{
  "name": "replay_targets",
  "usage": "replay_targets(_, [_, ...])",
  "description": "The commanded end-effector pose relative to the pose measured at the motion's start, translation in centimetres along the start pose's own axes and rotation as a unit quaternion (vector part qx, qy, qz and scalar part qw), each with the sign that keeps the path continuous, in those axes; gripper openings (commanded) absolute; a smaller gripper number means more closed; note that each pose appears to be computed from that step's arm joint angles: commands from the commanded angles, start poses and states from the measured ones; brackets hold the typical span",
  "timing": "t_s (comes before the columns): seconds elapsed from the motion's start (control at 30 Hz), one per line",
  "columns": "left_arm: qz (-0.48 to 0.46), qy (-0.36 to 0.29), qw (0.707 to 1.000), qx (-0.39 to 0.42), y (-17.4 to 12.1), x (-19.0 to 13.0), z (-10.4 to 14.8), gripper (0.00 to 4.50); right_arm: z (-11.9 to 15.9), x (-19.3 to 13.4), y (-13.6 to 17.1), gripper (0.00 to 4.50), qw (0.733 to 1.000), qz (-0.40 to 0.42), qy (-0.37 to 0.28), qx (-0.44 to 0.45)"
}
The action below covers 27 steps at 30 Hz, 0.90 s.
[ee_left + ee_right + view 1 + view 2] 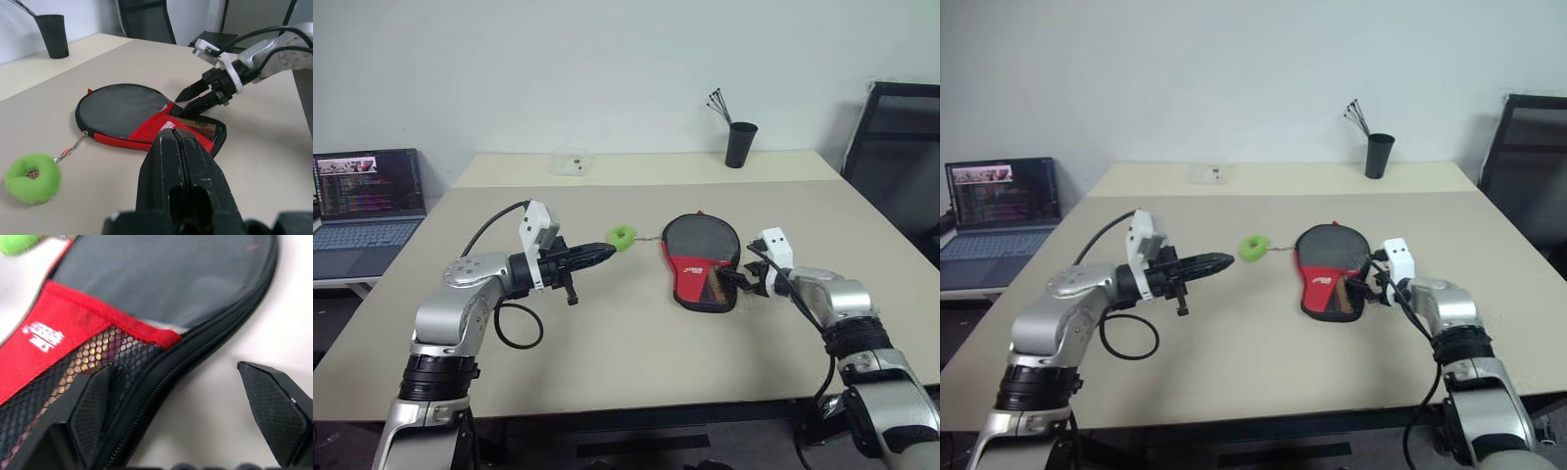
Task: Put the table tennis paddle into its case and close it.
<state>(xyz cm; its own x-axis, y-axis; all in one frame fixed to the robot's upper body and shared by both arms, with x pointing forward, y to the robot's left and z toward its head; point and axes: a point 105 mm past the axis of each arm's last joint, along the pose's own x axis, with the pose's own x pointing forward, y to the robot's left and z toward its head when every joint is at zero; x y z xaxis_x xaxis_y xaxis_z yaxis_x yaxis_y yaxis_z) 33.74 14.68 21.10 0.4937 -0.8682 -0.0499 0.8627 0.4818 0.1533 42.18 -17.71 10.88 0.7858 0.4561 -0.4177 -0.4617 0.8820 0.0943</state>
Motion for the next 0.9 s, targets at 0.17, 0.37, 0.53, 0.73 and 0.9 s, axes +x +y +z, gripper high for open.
replay_targets(0.17, [-0.003,-0.009,0.999,0.034,-0.4,-0.3,1.7,0.00,0.1,1.4,1.4,4.09,0.999,0.033,0.007,-0.011])
replay_targets(0.37, [-0.001,-0.002,0.999,0.033,-0.5,-0.6,1.4,0.00,-0.8,2.0,2.5,2.14,0.998,0.056,0.028,-0.015])
replay_targets(0.53, [-0.005,0.001,1.000,0.022,-0.8,-1.4,0.9,0.00,-0.8,2.5,3.8,0.58,0.997,0.077,0.027,-0.009])
replay_targets(0.73, [-0.035,0.022,0.999,-0.002,-2.1,-3.0,-0.6,0.00,0.9,3.0,7.5,0.03,0.991,0.131,0.007,-0.017])
replay_targets(0.9, [-0.042,0.037,0.998,-0.035,-3.1,-4.3,-1.9,0.00,2.1,2.8,10.9,0.03,0.983,0.181,-0.006,-0.028])
